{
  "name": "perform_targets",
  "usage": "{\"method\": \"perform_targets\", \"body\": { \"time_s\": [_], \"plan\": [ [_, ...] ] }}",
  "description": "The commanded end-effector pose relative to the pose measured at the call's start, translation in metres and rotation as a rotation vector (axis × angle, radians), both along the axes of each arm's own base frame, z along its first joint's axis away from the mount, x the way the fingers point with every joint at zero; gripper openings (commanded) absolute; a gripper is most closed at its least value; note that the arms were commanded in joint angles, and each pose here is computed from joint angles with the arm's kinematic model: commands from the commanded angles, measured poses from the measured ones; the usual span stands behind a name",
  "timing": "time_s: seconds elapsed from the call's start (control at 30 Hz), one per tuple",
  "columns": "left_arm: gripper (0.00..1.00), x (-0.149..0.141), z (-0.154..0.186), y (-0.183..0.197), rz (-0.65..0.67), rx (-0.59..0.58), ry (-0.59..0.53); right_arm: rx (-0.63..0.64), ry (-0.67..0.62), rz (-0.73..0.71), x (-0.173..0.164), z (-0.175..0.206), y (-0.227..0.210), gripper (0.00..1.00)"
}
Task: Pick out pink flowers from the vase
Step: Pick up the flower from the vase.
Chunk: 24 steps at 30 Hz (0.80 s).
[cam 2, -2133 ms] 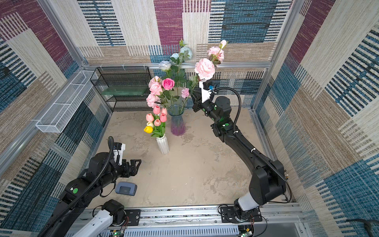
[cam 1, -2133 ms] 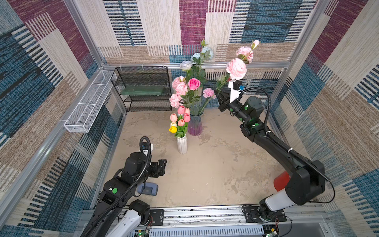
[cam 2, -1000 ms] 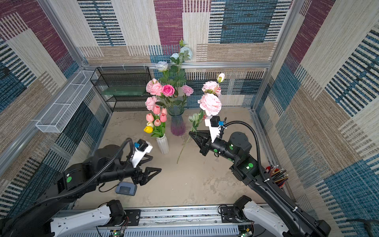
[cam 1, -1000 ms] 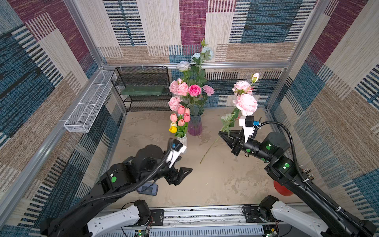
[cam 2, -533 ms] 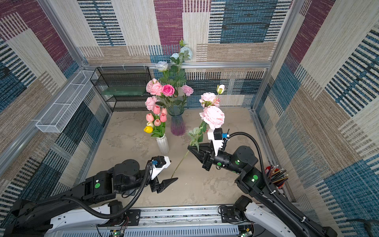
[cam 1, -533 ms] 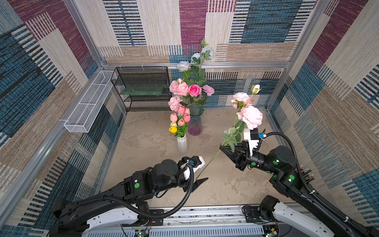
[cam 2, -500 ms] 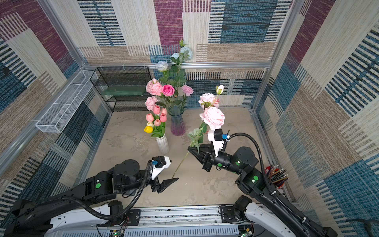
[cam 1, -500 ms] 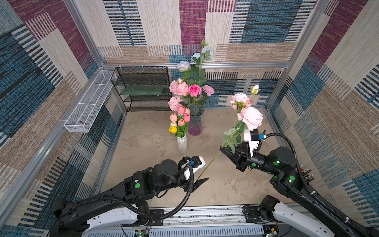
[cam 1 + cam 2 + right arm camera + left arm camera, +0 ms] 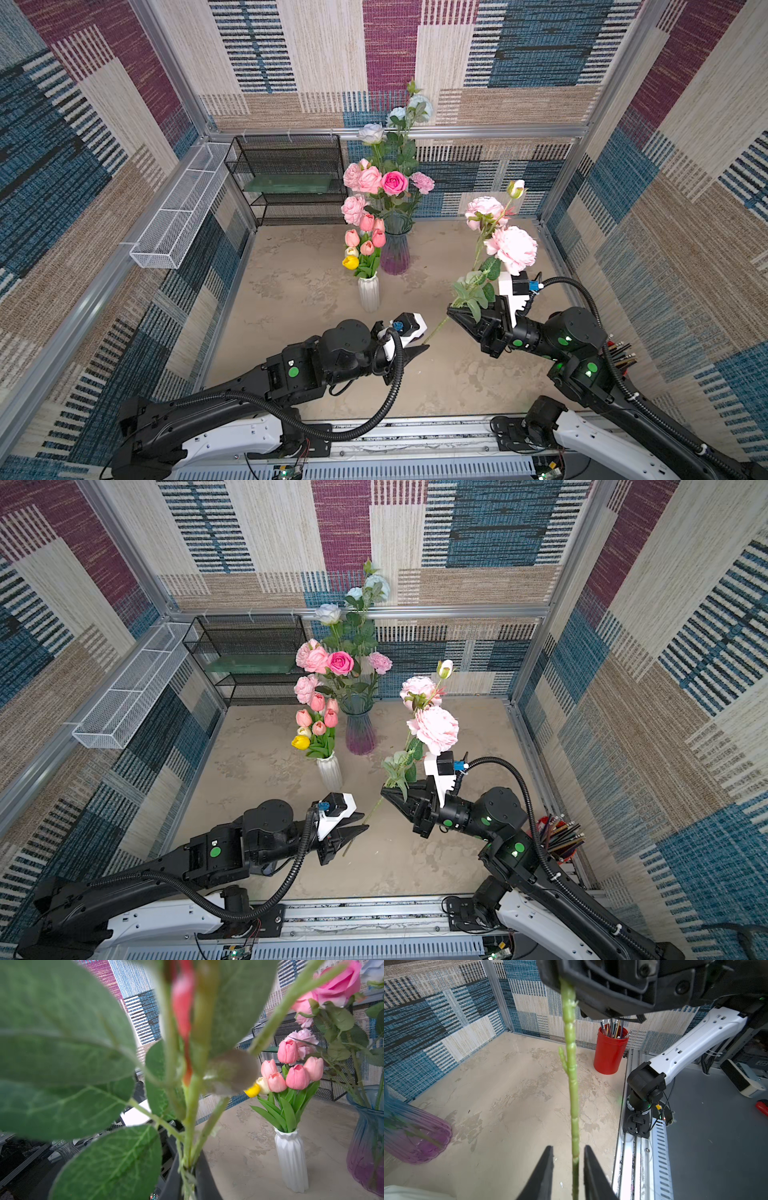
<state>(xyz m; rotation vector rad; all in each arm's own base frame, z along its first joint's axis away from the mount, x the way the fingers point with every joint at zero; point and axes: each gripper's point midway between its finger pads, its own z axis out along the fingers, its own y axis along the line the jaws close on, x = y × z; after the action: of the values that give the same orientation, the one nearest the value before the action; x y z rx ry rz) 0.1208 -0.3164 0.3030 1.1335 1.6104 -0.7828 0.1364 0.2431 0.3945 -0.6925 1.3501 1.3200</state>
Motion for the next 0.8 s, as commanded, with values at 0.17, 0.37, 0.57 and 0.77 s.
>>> {"method": "perform_targets", "body": {
  "time_s": [0.17,0.37,0.57,0.77],
  "plan": [
    [0.00,-0.004,0.000,-0.006,-0.010,-0.045,0.060,0.044,-0.032,0.009,-0.003,0.009,-0.002,0.00],
    [0.00,0.000,0.007,0.000,0.031,-0.104,0.082,0.034,-0.028,-0.015,0.000,0.007,-0.003,0.06],
    [0.00,-0.008,0.016,0.008,0.019,-0.232,0.130,0.113,-0.204,0.060,-0.033,0.019,-0.009,0.64],
    [0.00,-0.027,0.035,0.018,-0.073,-0.372,0.149,0.170,-0.244,-0.008,-0.041,0.027,-0.011,0.86]
  ]
}}
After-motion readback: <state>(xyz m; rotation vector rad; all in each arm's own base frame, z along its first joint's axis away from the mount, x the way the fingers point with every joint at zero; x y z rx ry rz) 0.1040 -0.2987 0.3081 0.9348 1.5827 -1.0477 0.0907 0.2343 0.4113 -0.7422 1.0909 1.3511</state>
